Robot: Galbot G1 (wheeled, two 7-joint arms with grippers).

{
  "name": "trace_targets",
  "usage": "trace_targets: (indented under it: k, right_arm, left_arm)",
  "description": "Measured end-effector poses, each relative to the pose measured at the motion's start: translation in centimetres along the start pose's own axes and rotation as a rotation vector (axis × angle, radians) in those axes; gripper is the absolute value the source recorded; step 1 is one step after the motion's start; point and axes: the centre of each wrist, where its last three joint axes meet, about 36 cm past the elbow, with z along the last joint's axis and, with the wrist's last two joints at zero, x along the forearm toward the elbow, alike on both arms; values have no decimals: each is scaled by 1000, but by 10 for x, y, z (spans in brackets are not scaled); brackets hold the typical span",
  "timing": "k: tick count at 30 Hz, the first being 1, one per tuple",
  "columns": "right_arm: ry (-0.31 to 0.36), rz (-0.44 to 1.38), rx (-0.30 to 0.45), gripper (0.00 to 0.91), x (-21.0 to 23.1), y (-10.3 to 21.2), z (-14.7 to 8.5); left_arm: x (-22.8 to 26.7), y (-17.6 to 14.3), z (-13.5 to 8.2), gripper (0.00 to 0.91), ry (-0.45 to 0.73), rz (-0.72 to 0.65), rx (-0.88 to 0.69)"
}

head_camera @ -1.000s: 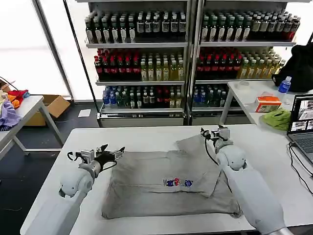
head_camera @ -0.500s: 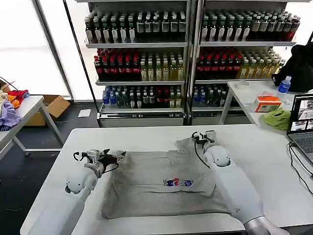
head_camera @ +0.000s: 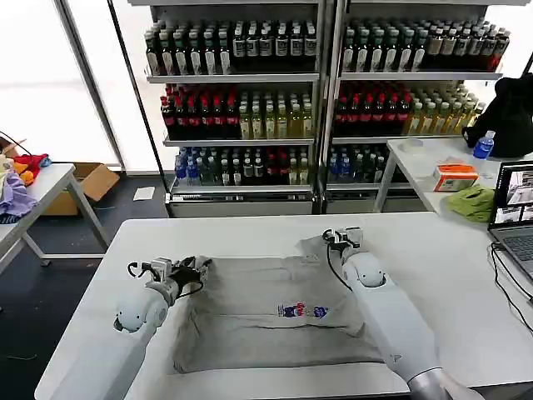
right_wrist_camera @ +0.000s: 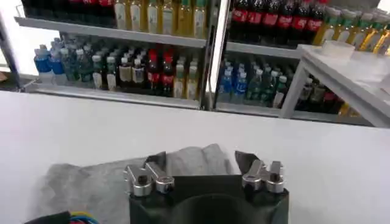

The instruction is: Fold and organize the clothes.

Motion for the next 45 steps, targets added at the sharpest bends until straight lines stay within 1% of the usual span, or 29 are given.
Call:
trace_targets:
  k: [10, 18, 23, 27, 32, 37, 40, 45]
  right_arm:
    - [8, 4, -1, 0, 10, 1, 12]
    - [-18, -8, -11, 0, 27, 2, 17]
    - [-62, -15, -25, 0, 41, 2, 14]
    - [-127, -13, -29, 0, 57, 2, 2]
    - [-189, -16, -23, 0, 78, 3, -9]
    - [-241, -14, -19, 0, 100, 3, -18]
    - [-263, -16, -18, 0, 113, 2, -18]
    - [-283, -17, -30, 0, 134, 3, -11]
  left_arm:
    - [3, -4, 9, 0, 8, 11, 10]
    - [7, -8, 10, 0, -17, 17, 24]
    - [13, -6, 8, 0, -45, 5, 27]
    - [23, -4, 2, 0, -92, -6, 26]
    - [39, -4, -6, 0, -166, -5, 22]
    - [55, -9, -9, 0, -214, 5, 17]
    - [64, -12, -9, 0, -233, 8, 12]
    - [76, -15, -5, 0, -252, 9, 2]
